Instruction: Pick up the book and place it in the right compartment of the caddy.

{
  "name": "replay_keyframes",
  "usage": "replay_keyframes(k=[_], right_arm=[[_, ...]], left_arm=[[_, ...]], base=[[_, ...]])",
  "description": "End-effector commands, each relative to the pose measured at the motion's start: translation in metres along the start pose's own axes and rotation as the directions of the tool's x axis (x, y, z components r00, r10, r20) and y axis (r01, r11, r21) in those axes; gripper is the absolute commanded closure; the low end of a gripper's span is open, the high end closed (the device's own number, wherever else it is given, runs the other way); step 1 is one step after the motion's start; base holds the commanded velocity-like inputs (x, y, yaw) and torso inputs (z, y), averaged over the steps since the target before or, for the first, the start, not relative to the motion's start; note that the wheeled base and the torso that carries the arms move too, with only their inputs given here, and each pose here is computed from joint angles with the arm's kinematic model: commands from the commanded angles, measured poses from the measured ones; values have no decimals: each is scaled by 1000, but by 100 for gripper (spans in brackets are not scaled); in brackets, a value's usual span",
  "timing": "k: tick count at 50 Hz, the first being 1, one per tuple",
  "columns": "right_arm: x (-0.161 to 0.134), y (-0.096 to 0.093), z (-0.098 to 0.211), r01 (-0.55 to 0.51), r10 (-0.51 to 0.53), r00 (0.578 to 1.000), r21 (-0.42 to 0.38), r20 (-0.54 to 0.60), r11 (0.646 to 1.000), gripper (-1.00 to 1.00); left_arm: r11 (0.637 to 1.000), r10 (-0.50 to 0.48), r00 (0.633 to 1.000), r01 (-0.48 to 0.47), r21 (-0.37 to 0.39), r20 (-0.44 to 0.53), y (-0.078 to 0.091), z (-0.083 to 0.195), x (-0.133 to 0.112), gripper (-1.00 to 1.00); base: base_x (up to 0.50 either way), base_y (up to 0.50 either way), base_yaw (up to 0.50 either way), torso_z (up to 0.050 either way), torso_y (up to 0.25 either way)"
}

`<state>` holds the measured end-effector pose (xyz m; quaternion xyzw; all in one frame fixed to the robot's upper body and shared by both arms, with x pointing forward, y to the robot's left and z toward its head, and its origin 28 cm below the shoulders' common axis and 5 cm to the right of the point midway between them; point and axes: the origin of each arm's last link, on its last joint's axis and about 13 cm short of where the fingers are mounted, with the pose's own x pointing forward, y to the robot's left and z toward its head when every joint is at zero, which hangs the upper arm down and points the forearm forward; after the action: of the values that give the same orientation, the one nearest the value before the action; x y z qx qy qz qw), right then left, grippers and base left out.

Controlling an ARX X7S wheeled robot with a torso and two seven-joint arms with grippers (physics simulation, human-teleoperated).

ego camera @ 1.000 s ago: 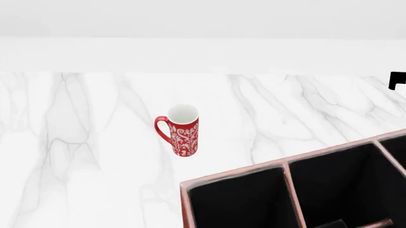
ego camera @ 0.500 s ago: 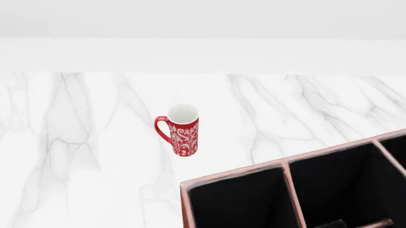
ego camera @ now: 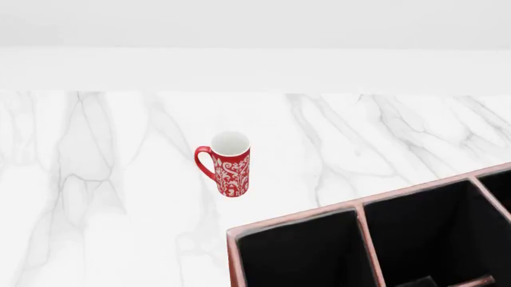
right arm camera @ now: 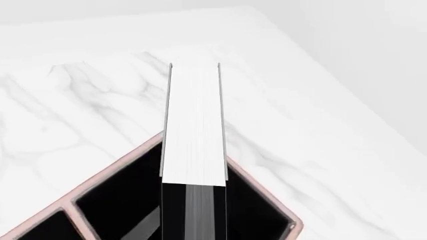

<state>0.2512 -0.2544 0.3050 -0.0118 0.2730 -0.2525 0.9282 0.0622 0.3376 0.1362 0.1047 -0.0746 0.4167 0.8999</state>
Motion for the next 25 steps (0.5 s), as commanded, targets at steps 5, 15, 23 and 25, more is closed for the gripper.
replay_keyframes(k=[5, 15, 23, 25], right_arm=[[5, -5, 1, 42, -42, 999, 21, 14, 999, 100], [11, 1, 0, 16, -17, 1000, 17, 18, 1000, 100], [23, 9, -9, -5, 5, 1000, 10, -4, 1000, 100], [25, 10, -10, -8, 8, 1000, 11, -7, 1000, 100]], left_arm=[[1000, -4, 1000, 4, -1, 0, -1, 0, 0, -100], [1000, -10, 1000, 10, -1, 0, -3, 0, 1, -100], [1000, -9, 1000, 9, 0, -2, -2, 0, 0, -100], [1000, -8, 1000, 8, 0, -2, -2, 0, 0, -100]], base=[[0, 0, 1, 0, 2], [0, 0, 0, 1, 1], [0, 0, 0, 0, 1], [0, 0, 0, 0, 0]])
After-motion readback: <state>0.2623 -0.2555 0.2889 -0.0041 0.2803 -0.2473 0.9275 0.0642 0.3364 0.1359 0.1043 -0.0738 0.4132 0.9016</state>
